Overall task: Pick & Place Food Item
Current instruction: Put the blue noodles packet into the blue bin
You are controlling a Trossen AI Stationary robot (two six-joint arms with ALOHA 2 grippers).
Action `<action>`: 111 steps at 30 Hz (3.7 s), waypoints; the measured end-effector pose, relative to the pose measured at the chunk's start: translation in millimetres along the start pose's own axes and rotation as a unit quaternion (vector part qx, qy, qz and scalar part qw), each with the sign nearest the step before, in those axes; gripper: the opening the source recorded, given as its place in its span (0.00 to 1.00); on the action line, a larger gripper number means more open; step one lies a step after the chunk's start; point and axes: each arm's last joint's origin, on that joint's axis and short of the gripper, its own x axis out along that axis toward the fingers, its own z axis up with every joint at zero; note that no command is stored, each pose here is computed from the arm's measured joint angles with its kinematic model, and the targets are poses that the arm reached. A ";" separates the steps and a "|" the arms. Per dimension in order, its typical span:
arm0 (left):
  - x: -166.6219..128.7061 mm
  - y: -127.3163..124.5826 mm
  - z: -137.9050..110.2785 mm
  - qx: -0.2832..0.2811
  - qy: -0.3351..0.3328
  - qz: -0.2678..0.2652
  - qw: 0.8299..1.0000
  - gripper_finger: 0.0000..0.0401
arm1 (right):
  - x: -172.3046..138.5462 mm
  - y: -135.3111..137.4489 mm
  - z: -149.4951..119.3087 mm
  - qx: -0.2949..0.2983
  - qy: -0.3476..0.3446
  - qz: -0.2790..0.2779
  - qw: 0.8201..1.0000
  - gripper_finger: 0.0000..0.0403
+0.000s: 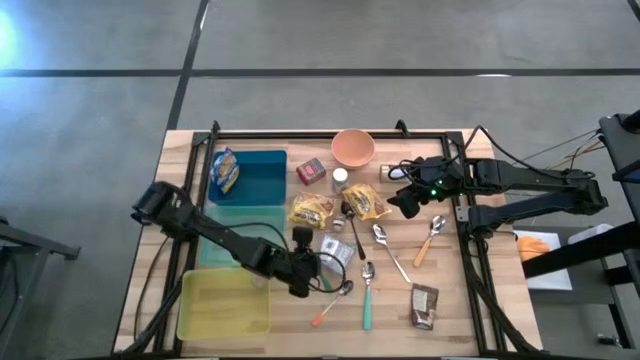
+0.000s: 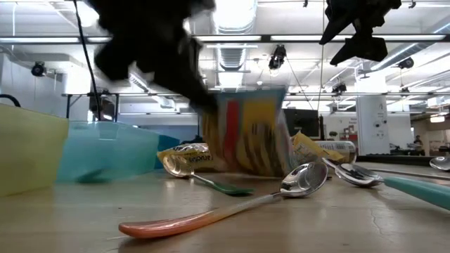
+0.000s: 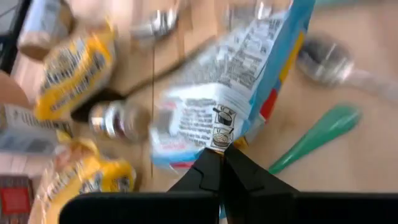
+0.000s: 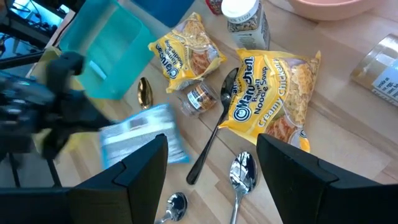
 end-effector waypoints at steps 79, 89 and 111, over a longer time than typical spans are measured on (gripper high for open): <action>-119.6 212.1 -181.3 -0.679 0.217 0.261 0.651 0.00 | 0.0 0.2 1.4 -0.032 -0.016 -0.007 0.999 0.60; -114.9 203.4 -194.5 -0.692 0.238 0.285 0.618 0.00 | 0.0 0.2 1.4 -0.033 -0.016 -0.007 0.999 0.60; -116.1 203.3 -194.9 -0.692 0.240 0.294 0.613 0.02 | 0.0 0.2 1.4 -0.033 -0.016 -0.007 0.999 0.60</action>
